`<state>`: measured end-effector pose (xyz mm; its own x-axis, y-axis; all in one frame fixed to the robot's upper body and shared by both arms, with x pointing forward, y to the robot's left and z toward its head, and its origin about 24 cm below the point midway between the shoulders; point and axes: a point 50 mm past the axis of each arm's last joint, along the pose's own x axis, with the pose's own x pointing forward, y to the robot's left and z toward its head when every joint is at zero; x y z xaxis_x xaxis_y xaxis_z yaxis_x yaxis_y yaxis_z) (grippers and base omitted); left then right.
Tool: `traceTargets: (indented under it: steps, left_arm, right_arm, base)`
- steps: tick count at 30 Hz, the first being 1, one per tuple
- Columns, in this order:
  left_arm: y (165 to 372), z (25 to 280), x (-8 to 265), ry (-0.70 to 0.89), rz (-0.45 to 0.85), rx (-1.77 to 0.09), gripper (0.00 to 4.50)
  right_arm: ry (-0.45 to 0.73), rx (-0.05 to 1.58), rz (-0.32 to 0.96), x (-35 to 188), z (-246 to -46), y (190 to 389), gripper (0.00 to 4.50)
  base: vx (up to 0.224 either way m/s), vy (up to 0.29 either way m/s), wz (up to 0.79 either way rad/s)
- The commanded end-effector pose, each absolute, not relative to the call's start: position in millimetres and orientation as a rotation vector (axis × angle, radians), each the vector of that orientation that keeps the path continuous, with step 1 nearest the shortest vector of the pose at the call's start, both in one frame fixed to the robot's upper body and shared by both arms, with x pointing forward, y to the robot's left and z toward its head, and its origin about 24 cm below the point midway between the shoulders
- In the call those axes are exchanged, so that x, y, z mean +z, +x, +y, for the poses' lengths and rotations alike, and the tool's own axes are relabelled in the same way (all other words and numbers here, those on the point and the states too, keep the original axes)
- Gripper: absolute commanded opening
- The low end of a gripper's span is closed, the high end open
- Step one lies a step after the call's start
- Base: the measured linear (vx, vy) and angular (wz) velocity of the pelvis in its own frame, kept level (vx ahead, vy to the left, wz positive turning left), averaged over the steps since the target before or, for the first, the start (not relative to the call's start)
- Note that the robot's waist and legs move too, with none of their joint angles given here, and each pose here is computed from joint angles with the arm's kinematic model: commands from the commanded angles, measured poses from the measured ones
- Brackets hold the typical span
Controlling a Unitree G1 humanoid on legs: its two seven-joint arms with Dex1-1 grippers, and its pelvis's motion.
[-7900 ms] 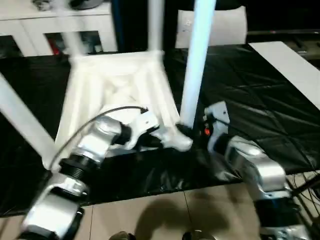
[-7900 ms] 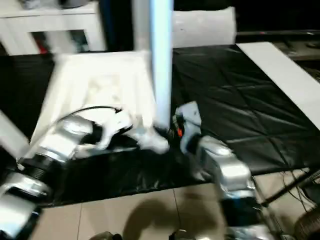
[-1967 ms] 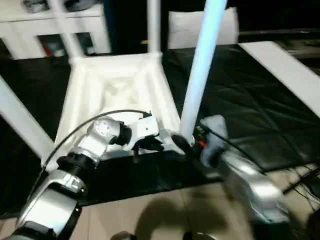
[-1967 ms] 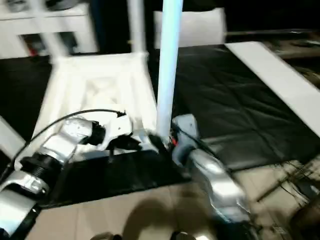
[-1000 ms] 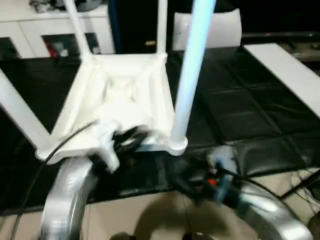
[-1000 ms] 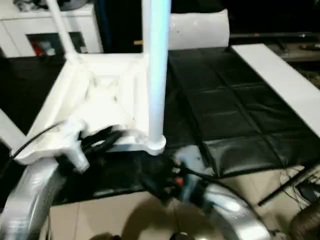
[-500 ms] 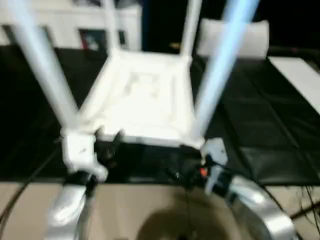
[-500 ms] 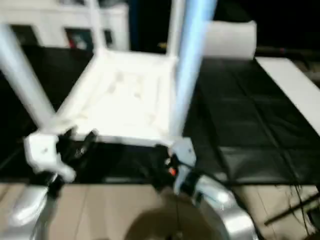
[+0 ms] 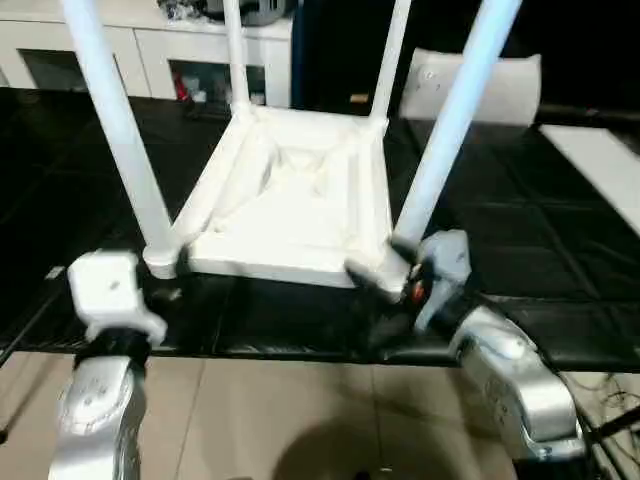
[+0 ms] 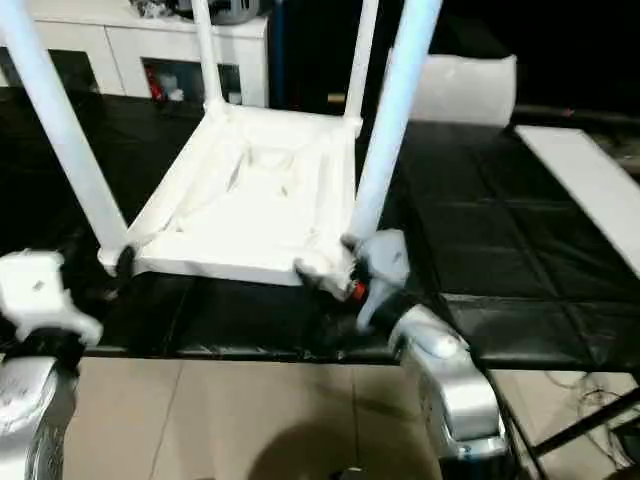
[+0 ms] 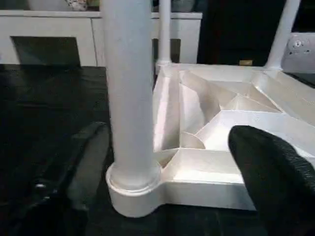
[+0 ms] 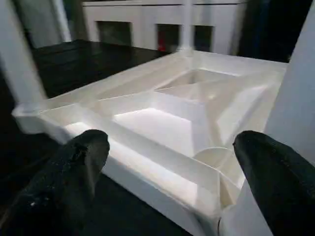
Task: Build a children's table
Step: Flip table
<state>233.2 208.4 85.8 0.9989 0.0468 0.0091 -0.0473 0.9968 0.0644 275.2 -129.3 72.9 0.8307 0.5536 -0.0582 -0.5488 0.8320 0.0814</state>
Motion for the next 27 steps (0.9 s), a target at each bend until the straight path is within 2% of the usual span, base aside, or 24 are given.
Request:
traceTargets:
  steps: [1,4,6,14,16,20,27]
  left_arm:
    - [235,210,83,0.069,0.015,0.039,4.44]
    - [245,218,82,0.095,0.039,0.058,4.44]
    - [254,211,79,0.062,0.049,-0.017,4.44]
    - [284,207,71,0.067,0.061,-0.055,4.44]
    - [291,215,72,0.075,0.058,0.002,4.16]
    - [299,226,75,0.072,0.042,0.083,3.9]
    - [307,220,73,0.045,0.021,0.048,3.39]
  right_arm:
    - [0.047,0.501,0.063,77,-145.4,281.0,4.5]
    - [0.065,0.482,0.055,78,-150.0,279.9,4.5]
    - [0.061,0.532,0.072,75,-142.3,273.0,4.5]
    - [0.098,0.666,0.126,64,-116.1,252.0,4.5]
    - [0.111,0.71,0.142,62,-110.0,245.6,4.5]
    - [0.107,0.796,0.165,60,-101.3,235.6,4.5]
    - [0.12,0.858,0.2,58,-93.0,229.4,4.5]
  base:
    - [0.031,-0.05,0.05]
    - [0.04,-0.053,0.09]
    - [0.05,-0.053,0.11]
    - [0.014,-0.011,0.01]
    - [0.0,0.0,0.0]
    - [0.0,0.0,0.0]
    - [0.0,0.0,0.0]
